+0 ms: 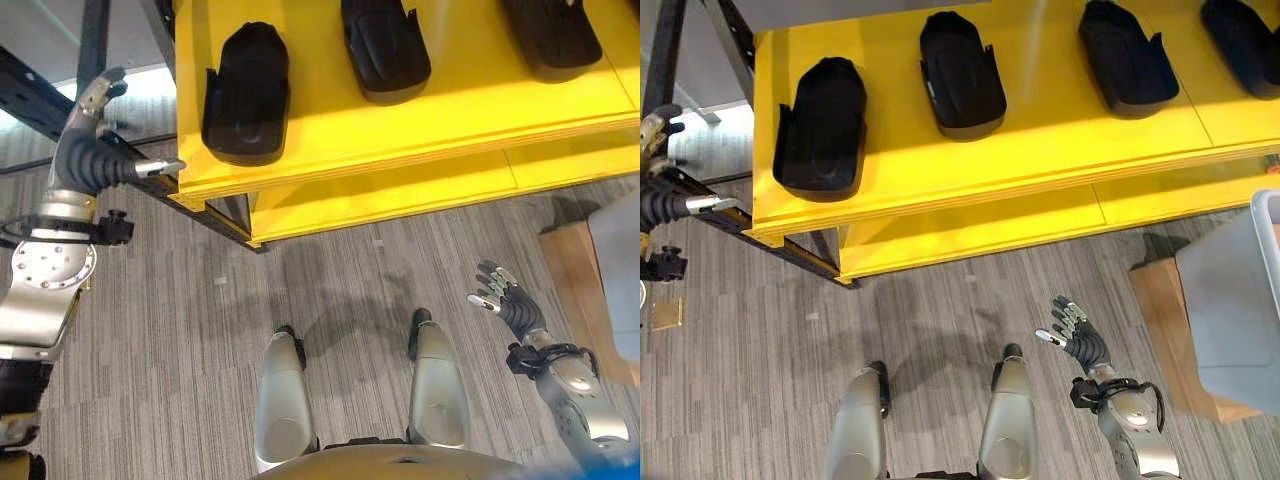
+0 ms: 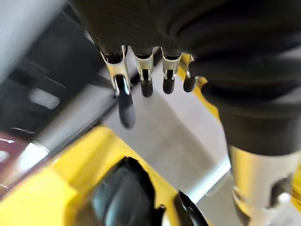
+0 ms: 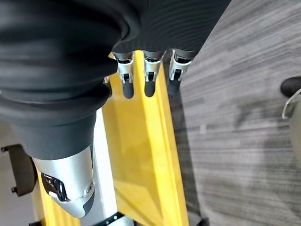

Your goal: Move parts from the plastic box to the shelf.

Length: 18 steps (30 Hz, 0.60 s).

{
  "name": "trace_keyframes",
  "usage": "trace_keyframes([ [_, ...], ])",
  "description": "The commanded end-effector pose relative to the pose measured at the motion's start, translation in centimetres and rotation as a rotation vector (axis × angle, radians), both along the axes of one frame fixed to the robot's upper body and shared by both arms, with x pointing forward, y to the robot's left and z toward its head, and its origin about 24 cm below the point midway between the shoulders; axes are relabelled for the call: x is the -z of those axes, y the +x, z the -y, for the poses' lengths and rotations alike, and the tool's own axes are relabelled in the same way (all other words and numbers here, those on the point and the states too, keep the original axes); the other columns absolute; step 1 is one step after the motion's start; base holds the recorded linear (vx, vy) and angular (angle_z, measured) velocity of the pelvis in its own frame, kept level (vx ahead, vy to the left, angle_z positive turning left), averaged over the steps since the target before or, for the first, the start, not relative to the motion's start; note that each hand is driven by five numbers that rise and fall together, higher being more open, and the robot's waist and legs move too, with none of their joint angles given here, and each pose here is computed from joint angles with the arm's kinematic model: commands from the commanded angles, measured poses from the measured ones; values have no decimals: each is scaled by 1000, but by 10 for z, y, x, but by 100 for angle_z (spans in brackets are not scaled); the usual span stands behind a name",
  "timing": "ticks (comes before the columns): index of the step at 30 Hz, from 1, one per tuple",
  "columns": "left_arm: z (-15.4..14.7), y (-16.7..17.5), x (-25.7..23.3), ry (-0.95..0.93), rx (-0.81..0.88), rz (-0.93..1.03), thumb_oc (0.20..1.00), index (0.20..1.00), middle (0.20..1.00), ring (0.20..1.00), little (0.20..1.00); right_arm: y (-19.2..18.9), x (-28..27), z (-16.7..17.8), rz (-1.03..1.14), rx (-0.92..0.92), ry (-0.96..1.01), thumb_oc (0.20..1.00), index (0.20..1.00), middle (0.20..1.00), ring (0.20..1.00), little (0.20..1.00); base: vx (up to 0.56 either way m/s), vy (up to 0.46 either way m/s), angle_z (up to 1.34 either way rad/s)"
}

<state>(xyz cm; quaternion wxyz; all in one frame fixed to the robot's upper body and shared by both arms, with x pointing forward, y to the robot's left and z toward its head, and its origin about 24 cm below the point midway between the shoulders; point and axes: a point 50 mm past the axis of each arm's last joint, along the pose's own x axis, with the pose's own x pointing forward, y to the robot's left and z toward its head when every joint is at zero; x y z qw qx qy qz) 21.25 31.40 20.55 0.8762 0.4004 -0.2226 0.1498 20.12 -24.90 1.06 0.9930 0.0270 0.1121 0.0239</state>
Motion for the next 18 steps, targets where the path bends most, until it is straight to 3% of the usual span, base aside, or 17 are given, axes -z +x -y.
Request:
trace_keyframes([
  [1, -5, 23, -26, 226, -48, 54, 1000, 1000, 1000, 1000, 1000, 2, -9, 4, 67, 3, -23, 1000, 1000, 1000, 1000, 1000, -17, -15, 18],
  [5, 11, 11, -7, 374, -44, 4, 1000, 1000, 1000, 1000, 1000, 0, -16, 8, 91, 8, -49, 1000, 1000, 1000, 1000, 1000, -8, -19, 10],
  [18, 59, 16, 21, 371, 129, -20, 1000, 1000, 1000, 1000, 1000, 2, -24, 9, 125, 24, -72, 1000, 1000, 1000, 1000, 1000, -15, -5, 0],
])
